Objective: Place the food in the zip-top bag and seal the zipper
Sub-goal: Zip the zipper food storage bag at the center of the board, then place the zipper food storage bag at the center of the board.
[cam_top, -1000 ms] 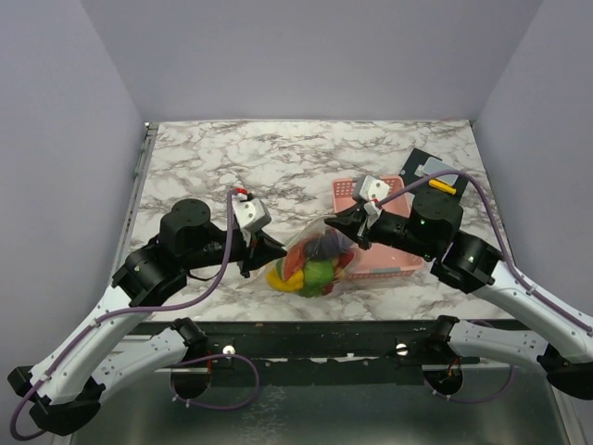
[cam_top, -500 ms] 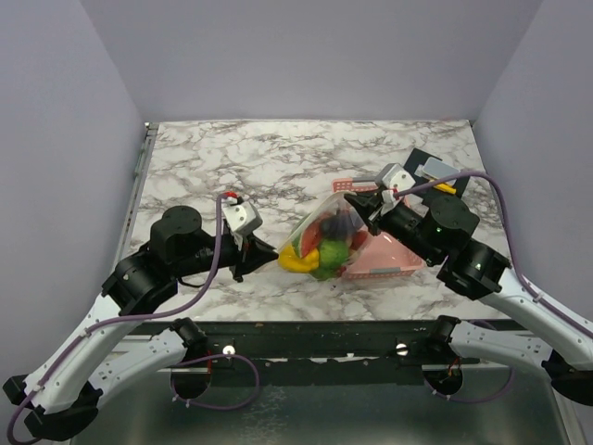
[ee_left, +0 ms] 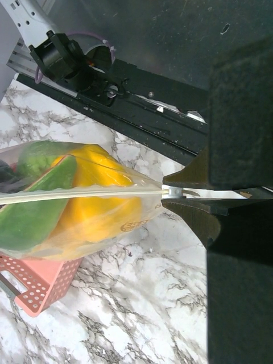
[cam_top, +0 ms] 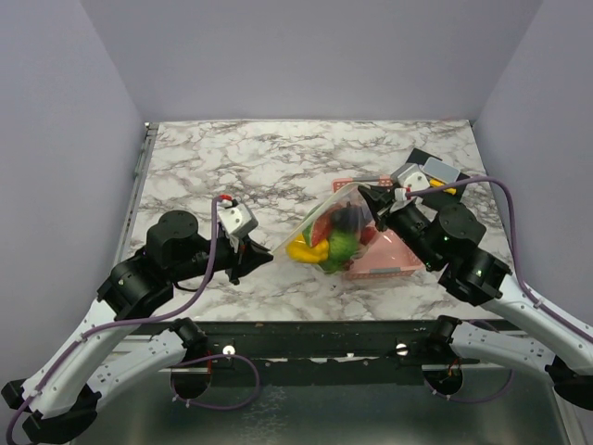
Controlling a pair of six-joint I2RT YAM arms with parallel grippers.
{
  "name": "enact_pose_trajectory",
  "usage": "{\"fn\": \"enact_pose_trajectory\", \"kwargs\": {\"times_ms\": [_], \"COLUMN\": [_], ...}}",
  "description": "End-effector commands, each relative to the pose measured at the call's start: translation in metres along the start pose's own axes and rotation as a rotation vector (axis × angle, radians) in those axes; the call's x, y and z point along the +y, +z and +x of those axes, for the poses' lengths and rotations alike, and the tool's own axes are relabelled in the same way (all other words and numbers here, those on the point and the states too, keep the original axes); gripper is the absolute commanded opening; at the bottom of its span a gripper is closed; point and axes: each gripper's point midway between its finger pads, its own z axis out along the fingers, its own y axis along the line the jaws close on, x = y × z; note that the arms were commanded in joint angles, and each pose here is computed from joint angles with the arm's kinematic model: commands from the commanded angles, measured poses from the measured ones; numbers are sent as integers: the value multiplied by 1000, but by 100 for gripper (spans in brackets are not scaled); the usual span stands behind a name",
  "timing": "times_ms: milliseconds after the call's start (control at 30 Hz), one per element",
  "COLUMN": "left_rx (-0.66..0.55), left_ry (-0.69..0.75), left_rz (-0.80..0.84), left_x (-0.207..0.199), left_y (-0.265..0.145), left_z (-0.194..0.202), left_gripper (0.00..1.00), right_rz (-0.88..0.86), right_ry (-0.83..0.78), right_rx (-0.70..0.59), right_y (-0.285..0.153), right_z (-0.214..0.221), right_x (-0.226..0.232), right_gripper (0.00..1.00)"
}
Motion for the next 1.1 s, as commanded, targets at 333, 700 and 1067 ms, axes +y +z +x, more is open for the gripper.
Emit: {"fn": "enact_pose_trajectory", "kwargs": {"times_ms": [333, 700, 1067], "left_rx": [60, 31, -87], "left_ry": [-34, 15, 93], "left_rz": [-56, -268, -227], "left_x": [7, 49, 44], "left_y": [-5, 0, 8], "left_z": [16, -15, -69], "left_gripper": [17, 49, 68], "right_rz": [65, -198, -407], "right_ry": [48, 22, 2], "right_rx": [-113, -85, -66], "right_y": [-7, -5, -16], "right_z": [-34, -36, -38], "right_x": [-18, 28, 61], "right_gripper": [1, 1, 1]}}
